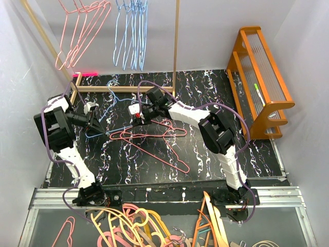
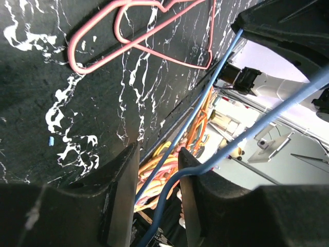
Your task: Organize the hangers
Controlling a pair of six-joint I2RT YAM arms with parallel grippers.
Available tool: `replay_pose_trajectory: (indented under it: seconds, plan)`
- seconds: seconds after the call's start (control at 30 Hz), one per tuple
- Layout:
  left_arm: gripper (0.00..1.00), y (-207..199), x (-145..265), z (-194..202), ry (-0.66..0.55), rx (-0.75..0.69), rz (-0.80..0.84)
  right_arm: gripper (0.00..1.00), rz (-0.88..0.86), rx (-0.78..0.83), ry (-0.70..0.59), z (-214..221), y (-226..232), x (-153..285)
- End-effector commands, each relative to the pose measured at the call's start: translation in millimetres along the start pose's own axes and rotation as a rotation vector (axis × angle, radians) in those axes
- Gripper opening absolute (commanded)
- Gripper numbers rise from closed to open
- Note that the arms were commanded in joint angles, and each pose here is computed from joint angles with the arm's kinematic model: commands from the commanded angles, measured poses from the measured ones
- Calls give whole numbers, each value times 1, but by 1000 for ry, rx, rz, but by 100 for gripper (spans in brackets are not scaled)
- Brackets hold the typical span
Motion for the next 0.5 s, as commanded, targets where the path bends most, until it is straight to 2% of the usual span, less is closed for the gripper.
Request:
replay_pose_trajectory:
  seconds: [0.0,0.1,0.2,0.23,0.3,0.33,0.43,0.47]
  plan:
    - [0,-23,16,1,-68,-53,-29,8,22,85,-47,-26,-7,8]
    - [0,-33,24,4,-91,-71,-69,8,24,87,-45,-28,-7,10]
    - [0,-44,38,12,-105,-102,-192,9,32,87,-40,-32,-7,12]
    - [0,-47,43,16,-108,-112,-246,15,37,85,-39,-34,-8,15]
    - [0,-57,56,25,-129,-126,-366,42,40,93,-55,-43,-11,20]
    - [0,-64,61,31,-146,-135,-415,52,44,92,-72,-48,-13,24]
    - [0,-83,76,52,-211,-156,-559,74,119,74,-126,-70,-28,35]
    - [0,-88,80,59,-231,-156,-601,86,167,84,-157,-81,-37,40]
Point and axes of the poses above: each gripper's point midway between its finger pads, its own x axis back along the fingers, its own y axis along the line the jaws close on, z = x × y, the point moved 9 cm from there along x, back along the fingers
